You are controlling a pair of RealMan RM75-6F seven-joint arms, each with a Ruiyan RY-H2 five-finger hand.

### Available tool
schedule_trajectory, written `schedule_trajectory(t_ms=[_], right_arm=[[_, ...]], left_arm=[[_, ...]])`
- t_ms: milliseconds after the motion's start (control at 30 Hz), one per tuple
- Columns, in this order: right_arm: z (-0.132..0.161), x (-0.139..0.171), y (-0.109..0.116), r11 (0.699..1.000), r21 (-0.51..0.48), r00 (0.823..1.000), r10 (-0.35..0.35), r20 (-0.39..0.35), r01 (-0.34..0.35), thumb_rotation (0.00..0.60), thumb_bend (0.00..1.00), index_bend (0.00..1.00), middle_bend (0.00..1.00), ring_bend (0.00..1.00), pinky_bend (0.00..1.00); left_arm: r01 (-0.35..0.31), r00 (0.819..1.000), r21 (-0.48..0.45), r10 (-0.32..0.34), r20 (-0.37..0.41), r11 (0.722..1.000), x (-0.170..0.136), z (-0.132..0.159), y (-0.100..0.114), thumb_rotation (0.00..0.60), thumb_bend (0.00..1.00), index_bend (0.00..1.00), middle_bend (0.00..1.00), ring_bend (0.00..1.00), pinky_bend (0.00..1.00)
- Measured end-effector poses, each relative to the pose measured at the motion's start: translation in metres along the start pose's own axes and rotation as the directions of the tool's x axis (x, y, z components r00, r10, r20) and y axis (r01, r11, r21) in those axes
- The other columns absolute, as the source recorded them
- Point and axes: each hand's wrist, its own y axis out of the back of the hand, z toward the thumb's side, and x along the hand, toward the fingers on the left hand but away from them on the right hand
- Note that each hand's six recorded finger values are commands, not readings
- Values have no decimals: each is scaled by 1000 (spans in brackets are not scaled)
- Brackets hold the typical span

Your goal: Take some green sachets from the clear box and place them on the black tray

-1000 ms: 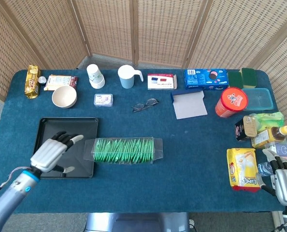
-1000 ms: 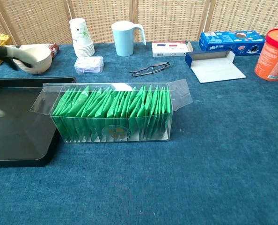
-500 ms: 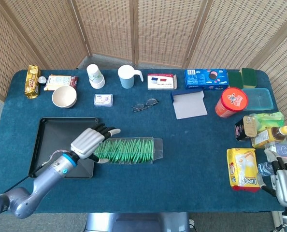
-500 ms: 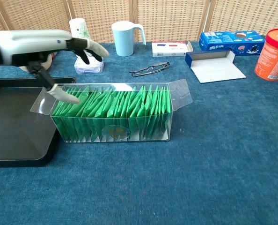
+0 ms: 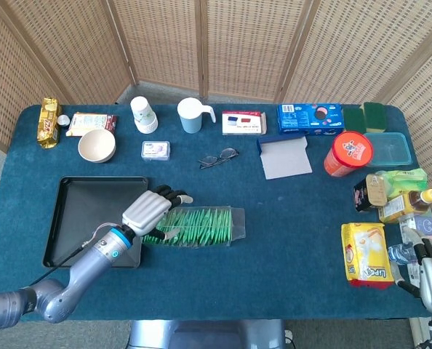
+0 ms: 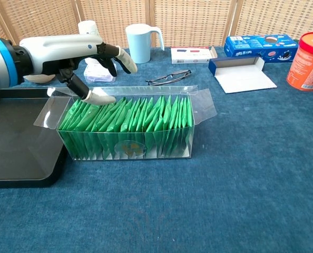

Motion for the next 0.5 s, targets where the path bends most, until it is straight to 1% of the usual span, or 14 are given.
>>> schedule_trajectory(t_ms=[233, 500], right_arm=[[-1, 1, -3, 1000, -4, 1000, 10, 4, -10, 503, 390, 154, 223, 249, 277], [0, 1, -9, 999, -6, 999, 37, 2, -37, 504, 390, 162, 223, 249, 277]], left_arm=[[-17, 999, -33, 16, -30, 999, 7, -3, 1, 518, 298, 235, 212, 252, 164], [-40, 996, -126, 29, -82, 991, 23, -12, 12, 511, 297, 234, 213, 255, 168]])
